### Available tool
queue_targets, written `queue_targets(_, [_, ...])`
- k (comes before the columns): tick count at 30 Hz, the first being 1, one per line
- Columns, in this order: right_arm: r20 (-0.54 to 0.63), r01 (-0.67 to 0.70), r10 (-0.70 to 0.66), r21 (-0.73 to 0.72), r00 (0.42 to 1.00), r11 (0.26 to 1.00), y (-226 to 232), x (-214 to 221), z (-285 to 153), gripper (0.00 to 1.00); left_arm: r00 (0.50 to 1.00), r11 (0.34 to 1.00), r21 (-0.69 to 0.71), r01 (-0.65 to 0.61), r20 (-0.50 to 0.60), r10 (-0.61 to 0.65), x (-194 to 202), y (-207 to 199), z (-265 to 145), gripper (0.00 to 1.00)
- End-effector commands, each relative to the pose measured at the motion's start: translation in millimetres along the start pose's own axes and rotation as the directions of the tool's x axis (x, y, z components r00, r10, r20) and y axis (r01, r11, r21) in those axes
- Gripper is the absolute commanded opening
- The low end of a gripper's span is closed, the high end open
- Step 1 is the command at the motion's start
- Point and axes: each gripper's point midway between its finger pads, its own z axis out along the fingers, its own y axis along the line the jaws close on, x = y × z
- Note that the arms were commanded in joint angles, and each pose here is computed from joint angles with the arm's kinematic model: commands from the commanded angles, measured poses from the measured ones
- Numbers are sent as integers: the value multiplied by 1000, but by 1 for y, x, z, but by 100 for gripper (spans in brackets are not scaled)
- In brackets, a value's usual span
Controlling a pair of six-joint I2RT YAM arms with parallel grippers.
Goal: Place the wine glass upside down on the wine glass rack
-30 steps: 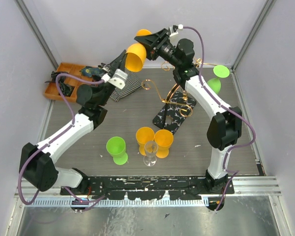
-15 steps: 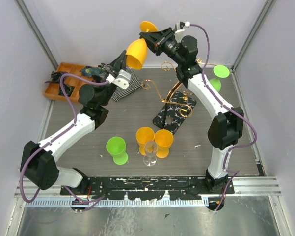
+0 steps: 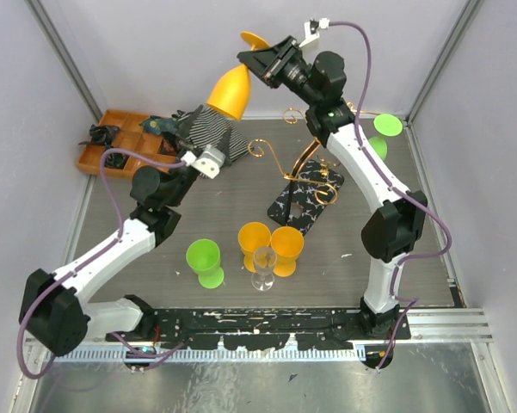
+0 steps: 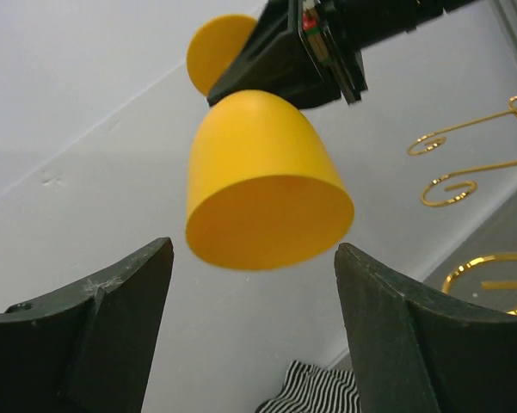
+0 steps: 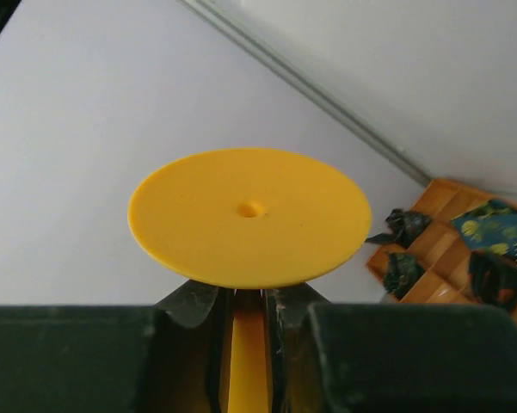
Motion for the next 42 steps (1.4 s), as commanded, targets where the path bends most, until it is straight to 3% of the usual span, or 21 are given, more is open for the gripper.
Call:
queue_targets(1, [134,343,-345,37,929,938,45,-49,-18,1,998,999,9,40,-54,-39,-2,0,-29,83])
queue_targets(8, [121,607,-650,267,750,749,40,-77,-57,1,990,996,-58,65,-124,-72,-1,18,-47,83])
queue_targets(14, [62,659,-689,242,722,712,41,-62,-73,1,980,985,-172,30,-189,-63,8,42,-31,83])
queue_targets(18, [16,707,-727,219,686,672,47,-53,-85,1,979,986,-164,14,-197,-47,9,43,-20,84])
queue_targets(27, [-133,815,-878,456,459,357,34,-71,-176,1,978,984,-173,42,-196,-76,8,44,-21,84])
queue_targets(33, [-217,812,-880,521,423,262,22,-61,-232,1,976,984,-174,43,-203,-78,11,42,-19,84])
queue_targets(42, [-319,829,-860,526,398,189,12,-49,-270,1,965,981,-140,134,-205,-161,10,33,-6,85])
